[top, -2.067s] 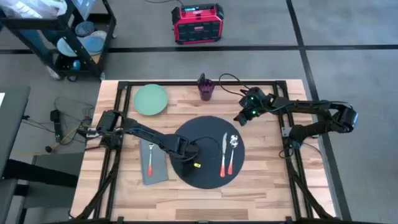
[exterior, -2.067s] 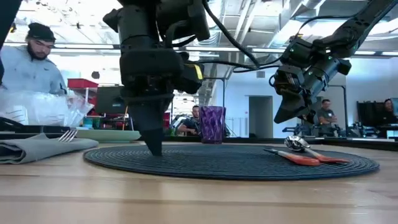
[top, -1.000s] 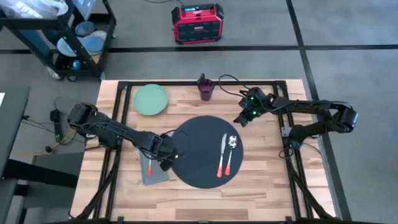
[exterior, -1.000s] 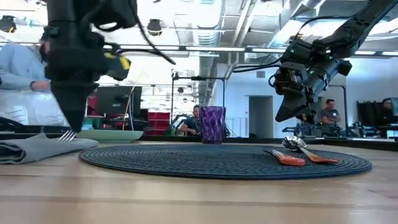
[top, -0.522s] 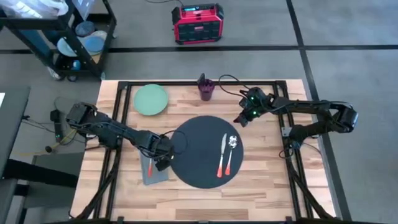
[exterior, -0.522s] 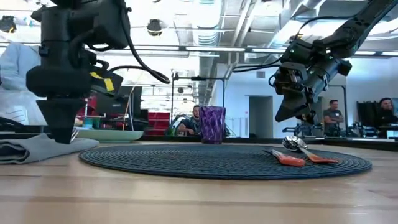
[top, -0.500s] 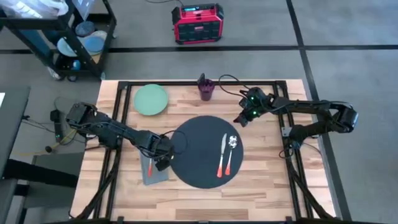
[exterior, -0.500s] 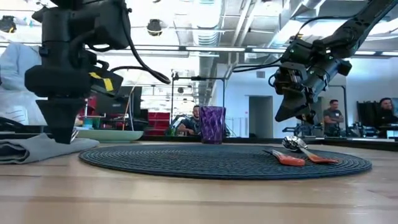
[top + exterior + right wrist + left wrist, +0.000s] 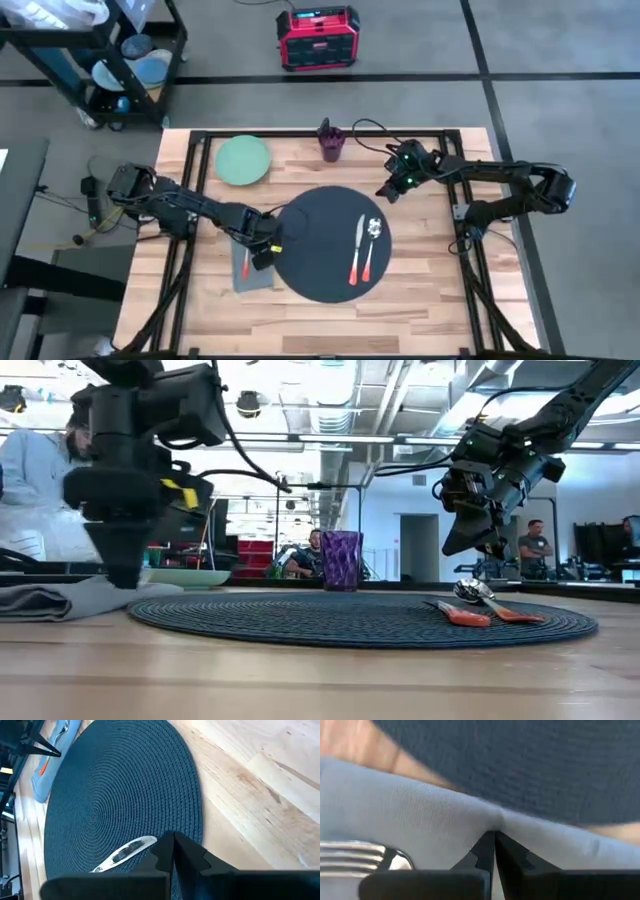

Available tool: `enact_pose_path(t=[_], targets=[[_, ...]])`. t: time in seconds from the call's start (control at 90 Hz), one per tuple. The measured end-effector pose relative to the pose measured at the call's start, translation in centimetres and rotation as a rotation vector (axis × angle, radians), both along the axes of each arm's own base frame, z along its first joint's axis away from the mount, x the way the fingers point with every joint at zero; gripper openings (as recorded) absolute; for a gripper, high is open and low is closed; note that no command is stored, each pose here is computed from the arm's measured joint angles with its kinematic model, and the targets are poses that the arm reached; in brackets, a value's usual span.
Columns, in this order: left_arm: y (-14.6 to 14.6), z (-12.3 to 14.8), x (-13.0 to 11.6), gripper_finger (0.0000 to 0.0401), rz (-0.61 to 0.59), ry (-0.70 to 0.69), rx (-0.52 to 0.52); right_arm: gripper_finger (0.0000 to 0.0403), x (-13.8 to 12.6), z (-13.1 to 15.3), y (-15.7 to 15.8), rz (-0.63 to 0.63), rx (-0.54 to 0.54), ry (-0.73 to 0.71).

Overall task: Set table place
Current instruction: Put the green plate on the table mat

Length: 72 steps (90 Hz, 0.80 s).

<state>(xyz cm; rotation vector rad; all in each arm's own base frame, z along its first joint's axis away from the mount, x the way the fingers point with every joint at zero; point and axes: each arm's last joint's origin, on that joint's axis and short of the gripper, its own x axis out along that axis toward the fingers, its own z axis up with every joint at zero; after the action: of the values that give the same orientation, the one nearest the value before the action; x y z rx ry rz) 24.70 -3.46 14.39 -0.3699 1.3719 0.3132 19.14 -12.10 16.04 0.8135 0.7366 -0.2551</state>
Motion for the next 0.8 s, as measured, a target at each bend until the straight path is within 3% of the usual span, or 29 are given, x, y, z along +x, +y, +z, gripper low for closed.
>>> enact_pose_path(t=[0.211,0.422,0.578,0.733,0.8], targets=[[0.4,0.0,0.1,0.0000,0.062,-0.005,-0.031,0.0000,0.0,0.0,0.0,0.011,-0.009,-0.002],[0.0,0.8,-1.0,0.0000,0.250,0.053,-0.090,0.0000,0.0,0.0,0.1,0.049,-0.005,-0.007],[0.7,5.3,-0.5,0.0000,0.321,-0.188,-0.077,0.0000,0.0,0.0,0.2,0.087,-0.018,-0.024],[3.3,8.6,-2.4,0.0000,0.428,-0.247,0.000,0.0000,0.0,0.1,0.1,0.102,-0.040,-0.033],[4.8,9.0,-3.8,0.0000,0.501,-0.207,0.082,0.0000,0.1,0.1,0.1,0.104,-0.045,-0.038]])
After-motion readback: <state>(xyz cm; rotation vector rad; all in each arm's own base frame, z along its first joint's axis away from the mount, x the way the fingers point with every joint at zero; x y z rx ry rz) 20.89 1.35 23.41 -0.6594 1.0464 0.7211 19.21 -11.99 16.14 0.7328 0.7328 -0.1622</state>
